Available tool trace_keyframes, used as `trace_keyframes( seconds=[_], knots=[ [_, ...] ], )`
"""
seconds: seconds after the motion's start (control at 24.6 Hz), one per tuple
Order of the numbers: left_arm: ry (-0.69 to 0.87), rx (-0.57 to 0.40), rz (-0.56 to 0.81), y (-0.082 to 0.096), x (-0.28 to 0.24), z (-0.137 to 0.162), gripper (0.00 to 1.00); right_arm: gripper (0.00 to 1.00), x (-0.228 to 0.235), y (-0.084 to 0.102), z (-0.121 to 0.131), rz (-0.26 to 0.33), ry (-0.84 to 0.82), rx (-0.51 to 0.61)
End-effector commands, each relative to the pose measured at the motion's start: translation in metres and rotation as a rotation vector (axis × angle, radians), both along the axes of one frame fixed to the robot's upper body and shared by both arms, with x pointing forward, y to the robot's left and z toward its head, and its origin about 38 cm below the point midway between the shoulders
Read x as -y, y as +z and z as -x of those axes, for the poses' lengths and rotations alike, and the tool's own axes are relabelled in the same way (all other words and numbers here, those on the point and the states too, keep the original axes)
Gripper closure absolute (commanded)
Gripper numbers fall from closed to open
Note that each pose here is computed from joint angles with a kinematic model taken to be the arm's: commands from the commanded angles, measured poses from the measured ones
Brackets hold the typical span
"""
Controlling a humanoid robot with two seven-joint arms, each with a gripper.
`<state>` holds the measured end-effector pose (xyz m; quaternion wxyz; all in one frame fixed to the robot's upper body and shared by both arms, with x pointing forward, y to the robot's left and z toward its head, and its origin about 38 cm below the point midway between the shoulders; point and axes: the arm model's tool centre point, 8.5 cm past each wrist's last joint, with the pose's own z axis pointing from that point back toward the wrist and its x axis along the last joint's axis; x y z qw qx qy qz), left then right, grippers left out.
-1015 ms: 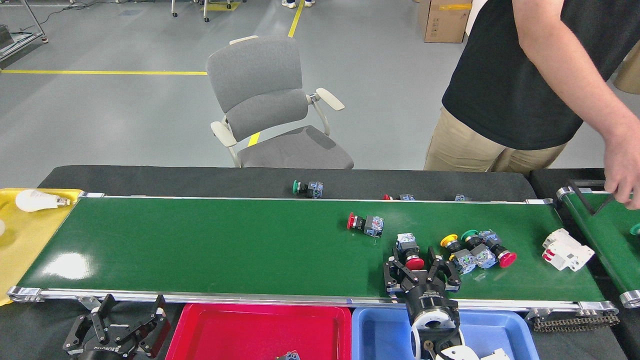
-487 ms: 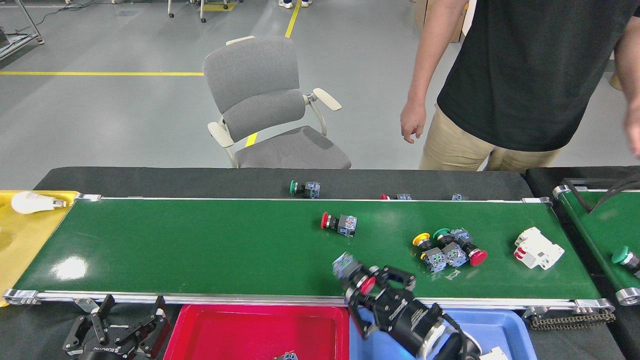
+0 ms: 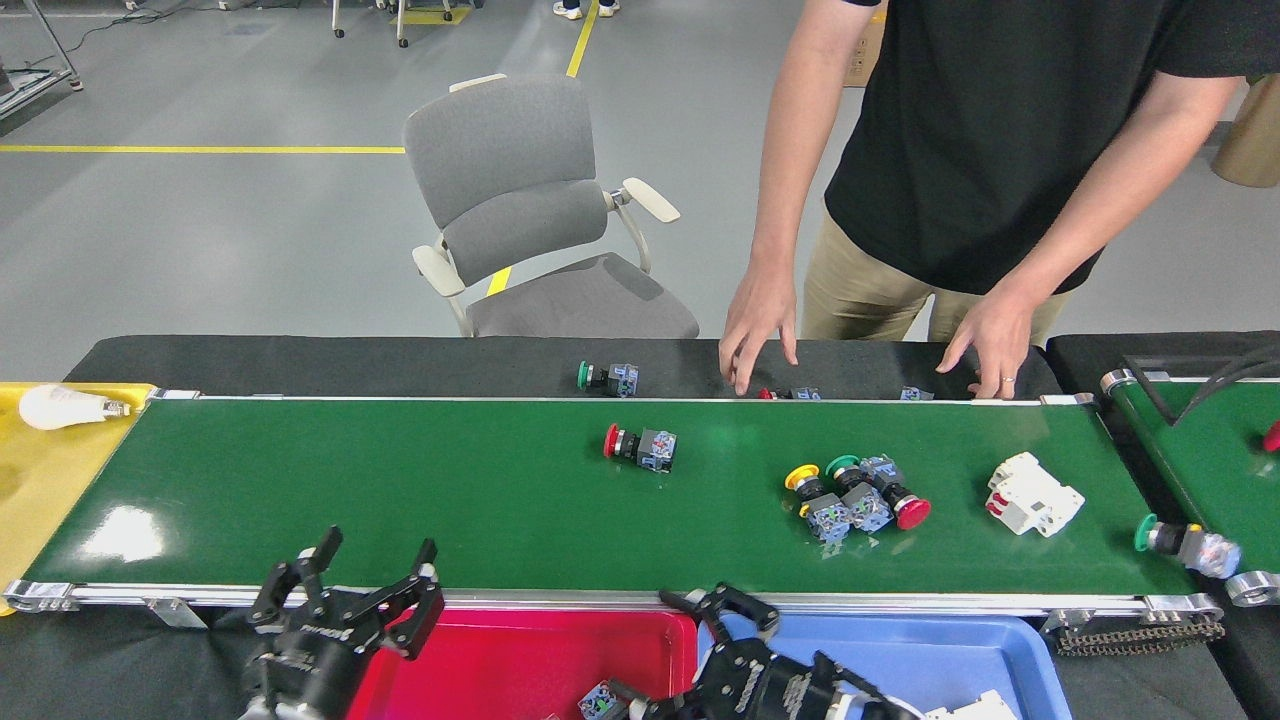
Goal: Pick switch part from conveyor to tray
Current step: 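Reach both grippers to switch parts on the near belt edge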
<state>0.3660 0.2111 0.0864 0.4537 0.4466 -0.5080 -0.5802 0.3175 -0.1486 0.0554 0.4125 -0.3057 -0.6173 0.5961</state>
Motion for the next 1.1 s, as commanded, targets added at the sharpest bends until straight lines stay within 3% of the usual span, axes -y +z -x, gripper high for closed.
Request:
trace_keyframes(
  seconds=[0.0, 0.12, 0.24, 0.37, 0.61, 0.81, 1.06],
  knots=[
    [0.018, -0.007, 0.011, 0.000, 0.008, -0.009, 0.00, 0.01, 0.042, -0.001, 0.005, -0.031, -0.304, 0.008],
    [0.012, -0.074, 0.020, -0.012, 0.024, -0.026, 0.00, 0.01, 0.074, -0.018, 0.028, -0.016, -0.461, 0.002],
    [0.015, -0.101, 0.005, -0.015, 0.028, -0.042, 0.00, 0.01, 0.074, -0.014, 0.022, -0.020, -0.466, 0.011],
    [0.012, -0.110, 0.003, -0.011, 0.034, -0.065, 0.00, 0.01, 0.070, 0.000, -0.003, -0.009, -0.445, 0.040],
    [0.034, -0.174, -0.010, -0.022, 0.029, -0.098, 0.00, 0.01, 0.029, 0.006, -0.063, 0.061, -0.285, -0.026],
    [0.035, -0.190, -0.012, -0.025, 0.028, -0.101, 0.00, 0.01, -0.004, 0.006, -0.091, 0.136, -0.130, -0.040],
    [0.043, -0.217, -0.021, -0.027, 0.027, -0.119, 0.00, 0.01, -0.040, -0.002, -0.101, 0.146, 0.036, -0.083]
  ],
)
